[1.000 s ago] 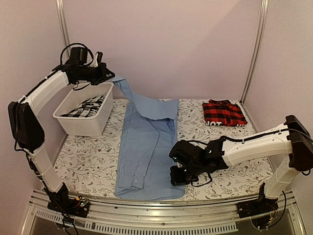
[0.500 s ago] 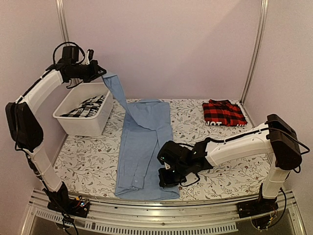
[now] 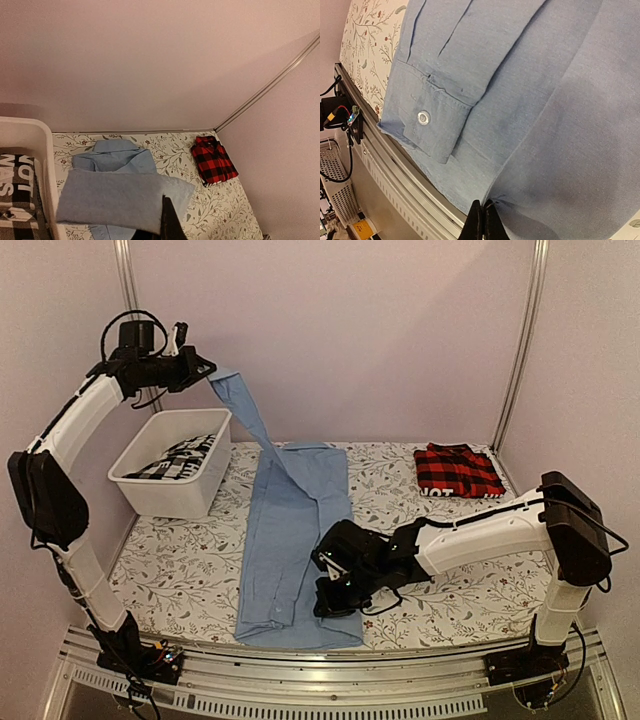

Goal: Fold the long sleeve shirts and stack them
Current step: Fold the 1/3-folded shirt at the center of the board.

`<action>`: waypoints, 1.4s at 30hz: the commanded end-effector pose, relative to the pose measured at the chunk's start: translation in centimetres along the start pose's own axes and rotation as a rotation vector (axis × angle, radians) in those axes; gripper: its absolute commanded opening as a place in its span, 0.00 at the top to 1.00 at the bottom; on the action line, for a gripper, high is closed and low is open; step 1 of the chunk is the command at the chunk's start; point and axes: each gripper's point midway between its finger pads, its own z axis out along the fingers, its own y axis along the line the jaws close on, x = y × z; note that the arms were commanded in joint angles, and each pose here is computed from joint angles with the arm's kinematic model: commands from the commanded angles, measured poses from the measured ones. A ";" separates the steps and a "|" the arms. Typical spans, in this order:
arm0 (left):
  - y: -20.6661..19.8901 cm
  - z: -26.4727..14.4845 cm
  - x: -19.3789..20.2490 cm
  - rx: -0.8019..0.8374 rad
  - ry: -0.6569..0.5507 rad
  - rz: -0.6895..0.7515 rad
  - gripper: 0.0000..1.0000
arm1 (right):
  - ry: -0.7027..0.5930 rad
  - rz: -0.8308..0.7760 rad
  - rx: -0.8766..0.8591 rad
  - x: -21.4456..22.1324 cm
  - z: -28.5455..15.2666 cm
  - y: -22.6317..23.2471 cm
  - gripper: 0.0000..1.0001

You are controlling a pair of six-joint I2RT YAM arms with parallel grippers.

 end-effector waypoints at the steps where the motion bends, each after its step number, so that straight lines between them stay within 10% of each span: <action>1: -0.3 0.0 -1.3 0.020 -0.028 0.019 1.00 | -0.022 -0.038 -0.072 -1.2 -0.5 2.0 1.00; 32: 2.0 0.8 1.6 -0.027 0.036 0.015 1.00 | 0.029 -0.080 -0.149 -1.1 2.8 3.1 0.99; 42: -3.3 1.0 7.4 0.231 0.169 0.042 1.00 | -0.051 -0.099 -0.161 -3.4 0.4 4.0 0.58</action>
